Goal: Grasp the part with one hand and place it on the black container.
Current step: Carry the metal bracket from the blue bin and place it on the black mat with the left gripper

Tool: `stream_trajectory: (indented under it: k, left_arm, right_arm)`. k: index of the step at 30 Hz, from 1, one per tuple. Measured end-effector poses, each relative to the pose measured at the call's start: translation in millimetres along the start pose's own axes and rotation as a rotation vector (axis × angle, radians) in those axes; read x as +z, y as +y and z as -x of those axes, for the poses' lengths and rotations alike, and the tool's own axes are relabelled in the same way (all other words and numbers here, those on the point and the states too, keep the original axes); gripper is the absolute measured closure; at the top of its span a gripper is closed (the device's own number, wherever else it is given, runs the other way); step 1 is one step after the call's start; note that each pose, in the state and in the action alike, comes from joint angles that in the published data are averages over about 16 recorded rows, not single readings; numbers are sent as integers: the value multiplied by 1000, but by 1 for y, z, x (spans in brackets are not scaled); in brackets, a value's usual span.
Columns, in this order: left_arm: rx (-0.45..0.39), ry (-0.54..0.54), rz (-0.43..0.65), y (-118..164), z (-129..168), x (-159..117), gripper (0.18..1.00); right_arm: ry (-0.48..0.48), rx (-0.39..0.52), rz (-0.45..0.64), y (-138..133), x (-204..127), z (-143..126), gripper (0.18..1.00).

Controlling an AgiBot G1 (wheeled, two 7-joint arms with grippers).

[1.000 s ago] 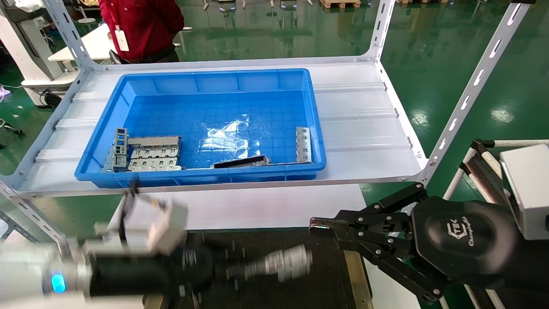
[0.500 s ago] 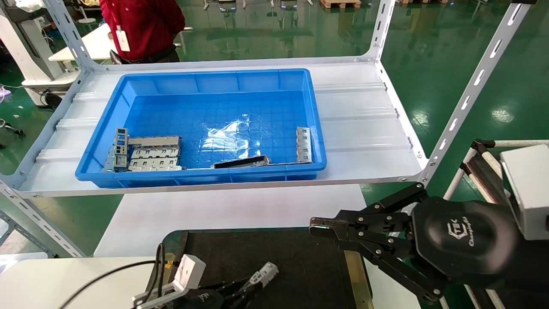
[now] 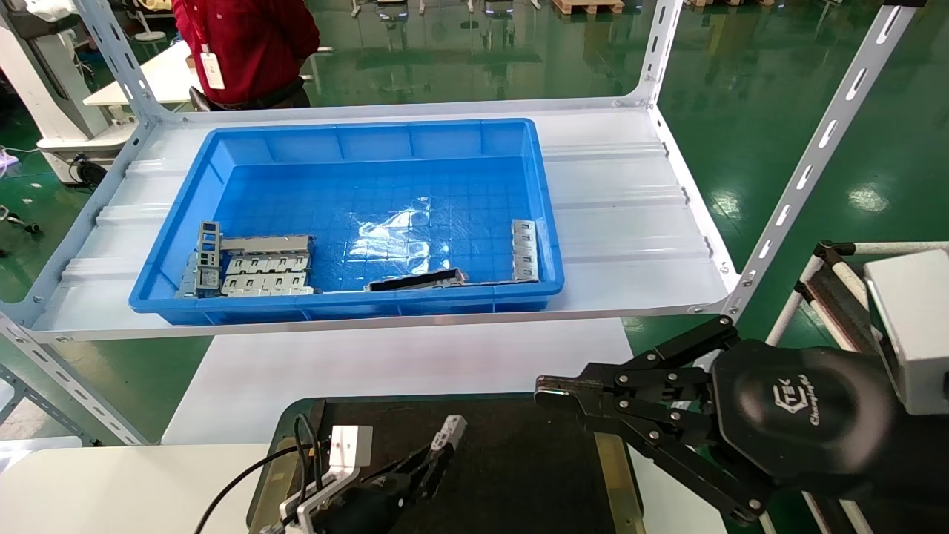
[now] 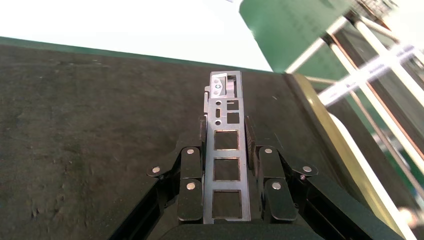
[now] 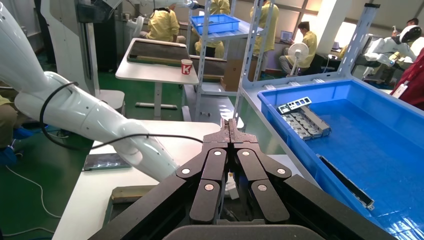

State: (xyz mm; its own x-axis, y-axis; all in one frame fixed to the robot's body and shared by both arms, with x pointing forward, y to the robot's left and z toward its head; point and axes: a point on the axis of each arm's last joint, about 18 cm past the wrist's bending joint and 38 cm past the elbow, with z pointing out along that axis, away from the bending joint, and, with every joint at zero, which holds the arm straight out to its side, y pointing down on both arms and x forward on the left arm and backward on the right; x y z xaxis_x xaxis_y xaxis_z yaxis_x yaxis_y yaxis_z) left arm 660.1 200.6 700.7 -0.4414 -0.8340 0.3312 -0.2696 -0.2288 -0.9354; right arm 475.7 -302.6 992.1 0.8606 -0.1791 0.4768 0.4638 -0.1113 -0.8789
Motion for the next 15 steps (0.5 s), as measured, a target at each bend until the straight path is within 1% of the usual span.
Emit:
stream_trajectory:
  k: [8, 15]
  left_arm:
    - [-96, -98, -39, 4, 2, 22, 852]
    - [-164, -149, -59, 6, 3, 34, 852]
  right_arm:
    - [0, 0, 0, 0, 0, 0, 988]
    - [0, 0, 0, 0, 0, 0, 988]
